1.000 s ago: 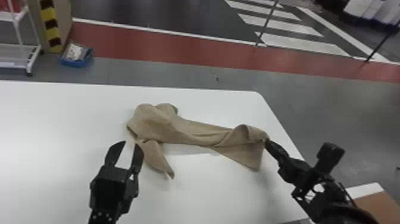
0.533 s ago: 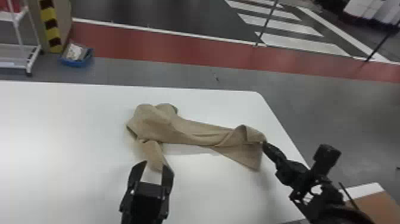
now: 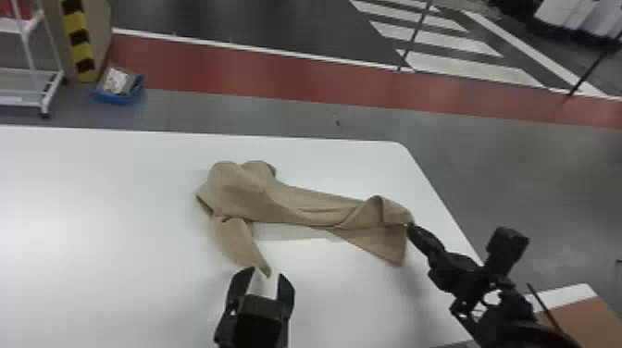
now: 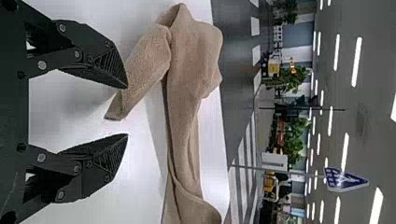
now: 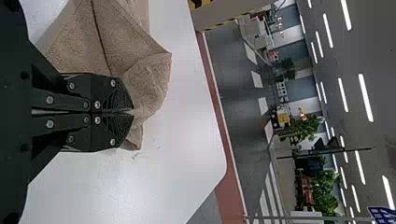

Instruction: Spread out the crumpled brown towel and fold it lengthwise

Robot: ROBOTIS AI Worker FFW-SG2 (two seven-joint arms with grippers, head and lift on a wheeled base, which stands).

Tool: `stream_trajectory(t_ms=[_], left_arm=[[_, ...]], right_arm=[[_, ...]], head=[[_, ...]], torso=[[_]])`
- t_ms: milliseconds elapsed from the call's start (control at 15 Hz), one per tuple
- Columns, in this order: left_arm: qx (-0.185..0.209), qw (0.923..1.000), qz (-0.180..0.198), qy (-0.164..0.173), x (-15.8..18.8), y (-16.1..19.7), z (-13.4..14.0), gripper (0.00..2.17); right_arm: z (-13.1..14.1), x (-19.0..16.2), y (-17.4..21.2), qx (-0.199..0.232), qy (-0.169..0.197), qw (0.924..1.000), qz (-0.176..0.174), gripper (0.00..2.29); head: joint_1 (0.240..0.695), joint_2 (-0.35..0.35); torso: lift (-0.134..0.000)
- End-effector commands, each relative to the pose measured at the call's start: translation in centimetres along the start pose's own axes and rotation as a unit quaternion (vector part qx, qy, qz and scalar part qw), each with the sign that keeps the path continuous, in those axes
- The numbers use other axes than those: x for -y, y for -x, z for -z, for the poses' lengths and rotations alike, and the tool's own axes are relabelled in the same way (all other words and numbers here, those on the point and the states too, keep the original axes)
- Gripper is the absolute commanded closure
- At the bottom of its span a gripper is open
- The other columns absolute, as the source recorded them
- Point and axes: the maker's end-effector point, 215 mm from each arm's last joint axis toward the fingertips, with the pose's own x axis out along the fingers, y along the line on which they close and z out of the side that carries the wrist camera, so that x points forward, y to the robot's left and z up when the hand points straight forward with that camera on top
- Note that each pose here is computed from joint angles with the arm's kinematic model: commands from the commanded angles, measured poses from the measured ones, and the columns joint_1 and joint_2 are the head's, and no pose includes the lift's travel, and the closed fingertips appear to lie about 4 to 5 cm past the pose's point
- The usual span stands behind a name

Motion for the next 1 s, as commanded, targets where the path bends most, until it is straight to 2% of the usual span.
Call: stream_trajectory(t_ms=[0, 467, 933], left_arm=[[-0.008, 1.0, 0.004, -0.002, 0.7, -0.4, 0.8, 0.62], [-0.019, 0.9997, 0.006, -0.015, 1.6, -2.0, 1.9, 0.62], [-0.002, 0.9999, 0.002, -0.015, 1.7, -2.0, 1.2, 0.62]], right_arm=[[0.0, 0.1, 0.1, 0.0, 0.001, 1.0, 0.001, 1.48], [0.0, 0.1, 0.1, 0.0, 0.0, 1.0, 0.0, 1.48], [-0.1, -0.1, 0.2, 0.002, 0.001, 1.0, -0.002, 1.48]], head=[[0.695, -0.35], [0.695, -0.35], [0.695, -0.35]], torso=[[-0.123], [-0.123], [-0.123]])
